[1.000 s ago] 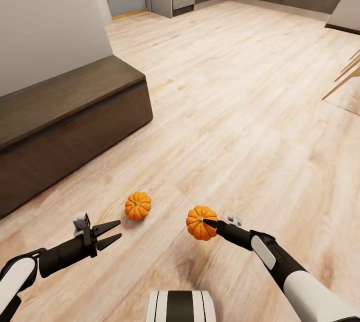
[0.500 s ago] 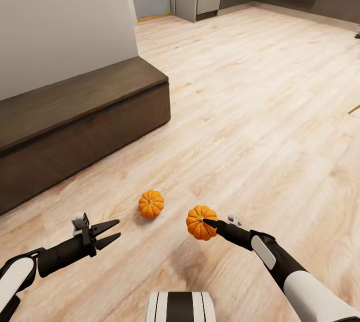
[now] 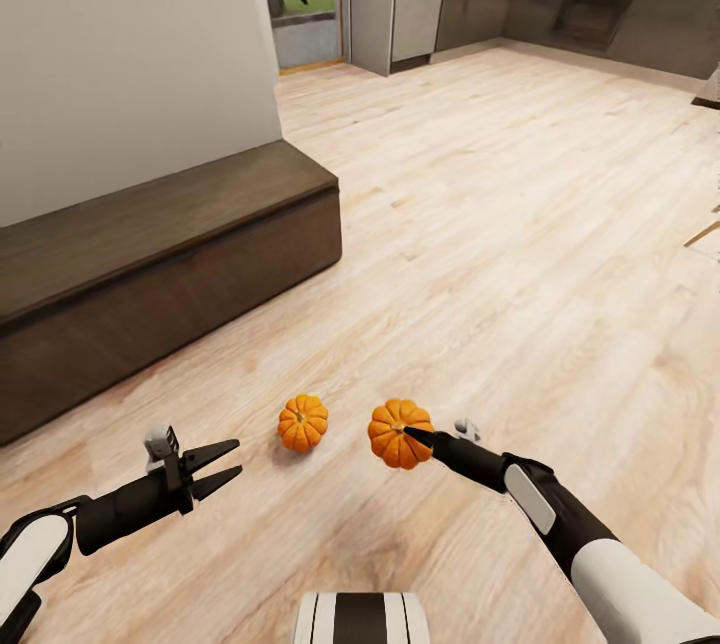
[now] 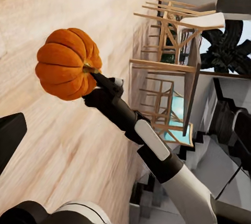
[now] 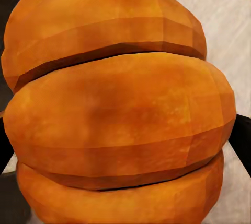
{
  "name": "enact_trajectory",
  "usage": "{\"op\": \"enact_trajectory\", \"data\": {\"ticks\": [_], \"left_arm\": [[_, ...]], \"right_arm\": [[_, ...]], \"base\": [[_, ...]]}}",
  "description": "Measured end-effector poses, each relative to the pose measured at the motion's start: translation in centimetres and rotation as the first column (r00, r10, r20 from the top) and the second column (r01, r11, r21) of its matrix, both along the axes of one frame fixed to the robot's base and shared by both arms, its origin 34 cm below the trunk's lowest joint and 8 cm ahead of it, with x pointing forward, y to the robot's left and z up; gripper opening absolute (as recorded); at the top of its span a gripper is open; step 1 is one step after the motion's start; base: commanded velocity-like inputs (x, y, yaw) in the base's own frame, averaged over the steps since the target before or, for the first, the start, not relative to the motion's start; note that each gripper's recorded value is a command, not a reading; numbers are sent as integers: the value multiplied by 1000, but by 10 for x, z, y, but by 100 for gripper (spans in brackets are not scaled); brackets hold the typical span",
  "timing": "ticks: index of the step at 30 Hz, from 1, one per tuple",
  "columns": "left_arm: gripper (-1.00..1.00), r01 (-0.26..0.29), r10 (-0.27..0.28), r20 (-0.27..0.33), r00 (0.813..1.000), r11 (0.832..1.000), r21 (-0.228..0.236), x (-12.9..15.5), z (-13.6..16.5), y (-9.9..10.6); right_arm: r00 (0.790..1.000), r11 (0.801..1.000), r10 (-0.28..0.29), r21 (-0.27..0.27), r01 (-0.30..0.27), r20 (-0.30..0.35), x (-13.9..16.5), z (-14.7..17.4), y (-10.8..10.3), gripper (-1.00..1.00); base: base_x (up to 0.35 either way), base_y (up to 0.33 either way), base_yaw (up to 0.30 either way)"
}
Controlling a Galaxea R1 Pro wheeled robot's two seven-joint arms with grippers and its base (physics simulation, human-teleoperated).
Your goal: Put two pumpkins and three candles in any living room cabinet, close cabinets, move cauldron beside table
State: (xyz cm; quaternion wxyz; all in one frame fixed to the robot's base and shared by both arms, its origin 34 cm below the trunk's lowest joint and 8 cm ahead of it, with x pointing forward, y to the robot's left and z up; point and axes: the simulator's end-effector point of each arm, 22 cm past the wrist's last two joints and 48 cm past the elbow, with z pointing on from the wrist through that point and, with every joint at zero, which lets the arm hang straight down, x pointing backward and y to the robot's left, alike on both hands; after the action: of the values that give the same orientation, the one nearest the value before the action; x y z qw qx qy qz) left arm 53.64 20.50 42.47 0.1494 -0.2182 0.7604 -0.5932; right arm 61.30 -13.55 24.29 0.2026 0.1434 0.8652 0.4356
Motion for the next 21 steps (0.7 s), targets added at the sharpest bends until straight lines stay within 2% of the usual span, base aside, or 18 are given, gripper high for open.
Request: {"op": "enact_trajectory", "data": {"ticks": [2, 5, 7, 9, 14, 16, 17, 19, 21], "left_arm": [[100, 0, 0, 8, 1000, 1000, 0, 1, 4, 0], [100, 0, 0, 20, 1000, 1000, 0, 1, 10, 0], [100, 0, 0, 29, 1000, 1000, 0, 2, 14, 0], [100, 0, 0, 37, 999, 1000, 0, 2, 18, 0], [100, 1, -1, 41, 999, 1000, 3, 2, 19, -1], [100, 1, -1, 40, 999, 1000, 3, 2, 19, -1], [100, 1, -1, 40, 999, 1000, 3, 2, 19, -1], [100, 1, -1, 40, 999, 1000, 4, 2, 18, -1], [100, 0, 0, 39, 999, 1000, 5, 2, 18, -1]], "right_arm": [[998, 1000, 7, 19, -8, 66, 16, 24, -4, -100], [988, 999, -24, 29, 20, 152, 46, 61, -32, -100], [982, 999, -38, 42, 31, 184, 57, 83, -44, -100], [974, 995, -67, 88, 49, 217, 66, 116, -56, -100], [958, 989, -60, 150, 18, 281, 59, 191, -68, -100], [955, 991, -31, 133, -9, 295, 51, 217, -72, -100], [954, 988, -32, 152, -14, 297, 46, 230, -72, -100], [956, 992, -45, 125, 9, 290, 39, 240, -88, -100], [958, 992, -58, 121, 24, 280, 37, 242, -97, -100]], "base": [[0, 0, 0], [0, 0, 0], [0, 0, 0], [0, 0, 0], [0, 0, 0], [0, 0, 0], [0, 0, 0], [0, 0, 0], [0, 0, 0]]}}
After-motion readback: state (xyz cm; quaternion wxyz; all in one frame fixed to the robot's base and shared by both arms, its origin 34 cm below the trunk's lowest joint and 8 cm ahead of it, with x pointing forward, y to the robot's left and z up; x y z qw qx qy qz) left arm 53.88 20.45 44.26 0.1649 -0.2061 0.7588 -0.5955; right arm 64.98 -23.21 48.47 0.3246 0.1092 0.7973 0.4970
